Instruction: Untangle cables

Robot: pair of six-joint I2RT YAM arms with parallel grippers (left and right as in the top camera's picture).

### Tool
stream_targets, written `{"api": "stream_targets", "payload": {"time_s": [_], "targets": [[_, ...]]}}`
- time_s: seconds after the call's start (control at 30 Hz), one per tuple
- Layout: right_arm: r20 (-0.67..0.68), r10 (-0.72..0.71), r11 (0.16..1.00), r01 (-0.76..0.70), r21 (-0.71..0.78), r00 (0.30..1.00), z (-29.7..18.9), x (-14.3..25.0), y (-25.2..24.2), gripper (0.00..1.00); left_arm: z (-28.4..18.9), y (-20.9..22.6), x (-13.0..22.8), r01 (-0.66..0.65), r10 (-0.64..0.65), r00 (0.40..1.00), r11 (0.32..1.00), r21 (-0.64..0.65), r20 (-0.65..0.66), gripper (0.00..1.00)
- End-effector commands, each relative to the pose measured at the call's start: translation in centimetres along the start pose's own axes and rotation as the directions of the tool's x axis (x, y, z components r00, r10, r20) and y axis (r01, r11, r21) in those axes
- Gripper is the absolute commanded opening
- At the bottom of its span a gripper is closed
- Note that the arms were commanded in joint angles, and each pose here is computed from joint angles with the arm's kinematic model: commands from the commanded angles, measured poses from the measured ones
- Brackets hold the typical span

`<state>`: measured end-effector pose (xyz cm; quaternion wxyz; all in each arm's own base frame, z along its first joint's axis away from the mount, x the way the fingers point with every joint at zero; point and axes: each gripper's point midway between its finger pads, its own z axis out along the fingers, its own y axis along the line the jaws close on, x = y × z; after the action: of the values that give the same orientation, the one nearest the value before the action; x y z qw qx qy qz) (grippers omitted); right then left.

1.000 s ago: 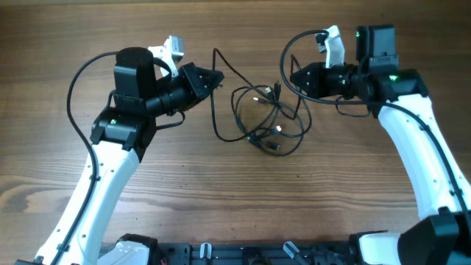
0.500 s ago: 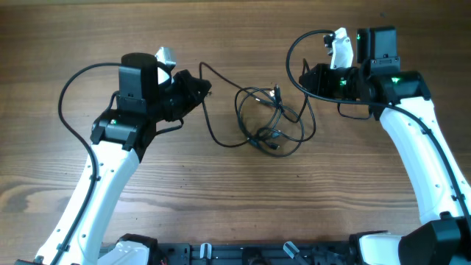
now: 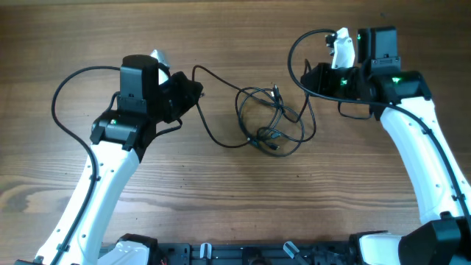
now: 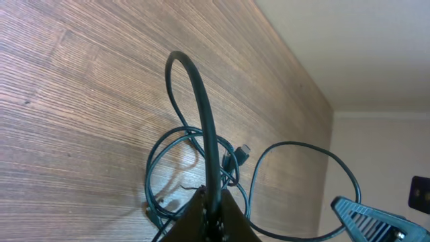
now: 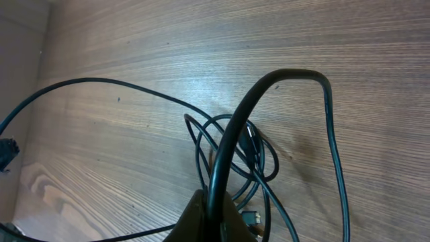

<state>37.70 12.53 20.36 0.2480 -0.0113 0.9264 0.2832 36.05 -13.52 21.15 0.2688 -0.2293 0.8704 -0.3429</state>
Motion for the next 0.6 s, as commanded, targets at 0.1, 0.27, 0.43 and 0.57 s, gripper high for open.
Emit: {"api": "stream_targets", "payload": {"time_s": [0.1, 0.27, 0.43, 0.57], "targets": [[0.056, 0.037, 0.999, -0.038, 0.026, 0.998, -2.4, -0.7, -0.9, 0.04, -0.4, 0.6, -0.9, -0.02, 0.022, 0.998, 0.999, -0.041, 0.051, 0.07], [0.113, 0.034, 0.999, -0.037, 0.03, 0.993, -4.5, -1.4, -0.9, 0.04, -0.5, 1.1, -1.3, -0.017, 0.022, 0.997, 0.998, -0.068, 0.075, 0.07], [0.171, 0.04, 0.998, -0.047, 0.034, 0.985, -6.8, -1.8, -0.7, 0.04, -0.6, 1.9, -1.9, -0.01, 0.022, 0.994, 0.994, -0.113, 0.109, 0.07], [0.203, 0.056, 0.994, -0.074, 0.085, 0.978, -8.0, -1.8, -1.5, 0.04, -0.8, 2.9, -2.2, 0.0, 0.022, 0.991, 0.986, -0.164, 0.136, 0.07]]}}
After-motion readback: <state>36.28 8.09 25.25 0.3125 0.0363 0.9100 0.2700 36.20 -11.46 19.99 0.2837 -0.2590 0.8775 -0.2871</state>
